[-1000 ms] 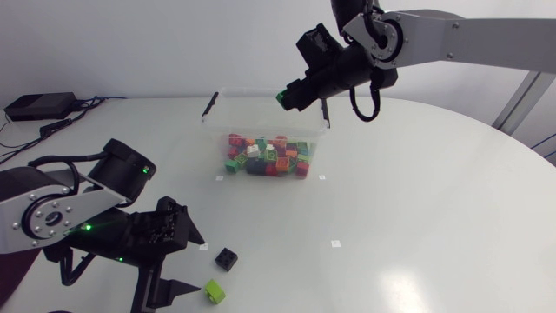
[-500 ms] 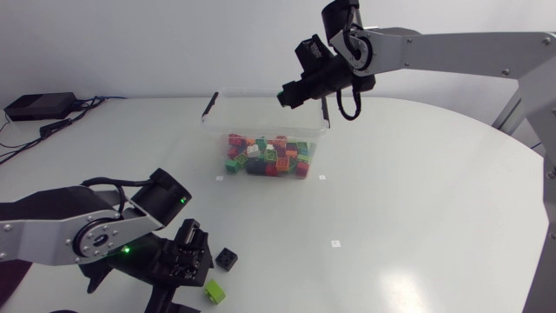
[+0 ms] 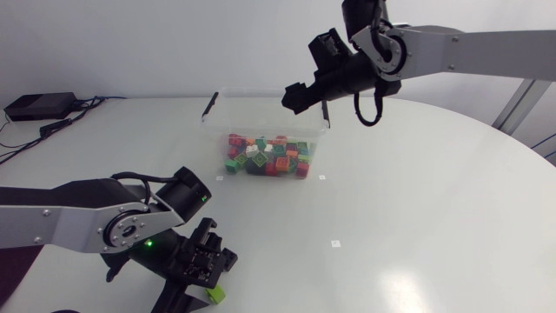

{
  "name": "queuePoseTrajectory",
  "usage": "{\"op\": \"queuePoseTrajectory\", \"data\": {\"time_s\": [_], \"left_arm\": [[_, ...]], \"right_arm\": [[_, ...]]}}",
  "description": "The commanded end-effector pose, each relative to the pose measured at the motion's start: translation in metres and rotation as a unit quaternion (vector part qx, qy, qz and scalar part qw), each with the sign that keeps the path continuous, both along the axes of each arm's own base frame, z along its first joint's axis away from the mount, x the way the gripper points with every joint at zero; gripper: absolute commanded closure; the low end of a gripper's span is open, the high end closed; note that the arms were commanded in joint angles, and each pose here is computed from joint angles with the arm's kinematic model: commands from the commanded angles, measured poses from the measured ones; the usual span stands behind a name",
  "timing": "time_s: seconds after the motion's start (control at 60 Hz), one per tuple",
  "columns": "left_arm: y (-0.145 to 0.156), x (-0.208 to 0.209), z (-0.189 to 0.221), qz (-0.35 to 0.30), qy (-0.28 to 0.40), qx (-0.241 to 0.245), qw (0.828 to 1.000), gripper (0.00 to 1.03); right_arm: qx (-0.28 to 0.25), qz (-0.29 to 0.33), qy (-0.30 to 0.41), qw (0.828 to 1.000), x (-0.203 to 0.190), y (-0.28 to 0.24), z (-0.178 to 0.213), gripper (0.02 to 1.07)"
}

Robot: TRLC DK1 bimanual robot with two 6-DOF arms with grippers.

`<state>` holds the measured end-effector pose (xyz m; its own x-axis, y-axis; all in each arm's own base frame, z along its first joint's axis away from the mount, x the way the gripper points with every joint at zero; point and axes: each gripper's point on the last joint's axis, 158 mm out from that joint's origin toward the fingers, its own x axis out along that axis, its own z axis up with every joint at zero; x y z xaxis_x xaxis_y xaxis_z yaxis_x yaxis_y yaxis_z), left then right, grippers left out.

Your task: Place the duplo bricks in the container

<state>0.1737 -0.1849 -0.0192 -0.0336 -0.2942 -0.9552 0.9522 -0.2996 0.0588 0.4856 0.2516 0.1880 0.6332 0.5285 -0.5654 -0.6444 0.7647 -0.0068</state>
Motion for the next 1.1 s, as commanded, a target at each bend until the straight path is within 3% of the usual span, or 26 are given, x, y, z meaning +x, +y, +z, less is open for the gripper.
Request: {"op": "queuePoseTrajectory", "data": {"time_s": [0.0,0.083,0.167,0.617,1.083], "left_arm": [[-0.002,-0.001,-0.002,-0.026,-0.001,0.003,1.000,0.45],[-0.002,-0.003,-0.003,-0.030,0.003,0.000,1.000,0.55],[-0.001,-0.007,-0.005,-0.030,0.010,0.000,0.999,0.84],[0.024,-0.011,0.006,0.002,0.010,-0.007,1.000,0.85],[0.056,0.055,0.038,0.119,-0.043,-0.037,0.991,0.84]], "right_arm": [[0.005,0.015,-0.012,1.000,-0.023,0.006,0.013,0.07],[0.004,0.027,-0.005,1.000,-0.044,0.011,0.009,0.07],[0.005,0.035,0.008,0.999,-0.066,0.014,0.001,0.07],[-0.022,0.085,0.077,0.993,-0.152,0.044,-0.061,0.07],[-0.110,0.148,0.157,0.970,-0.218,0.090,-0.140,0.07]]}}
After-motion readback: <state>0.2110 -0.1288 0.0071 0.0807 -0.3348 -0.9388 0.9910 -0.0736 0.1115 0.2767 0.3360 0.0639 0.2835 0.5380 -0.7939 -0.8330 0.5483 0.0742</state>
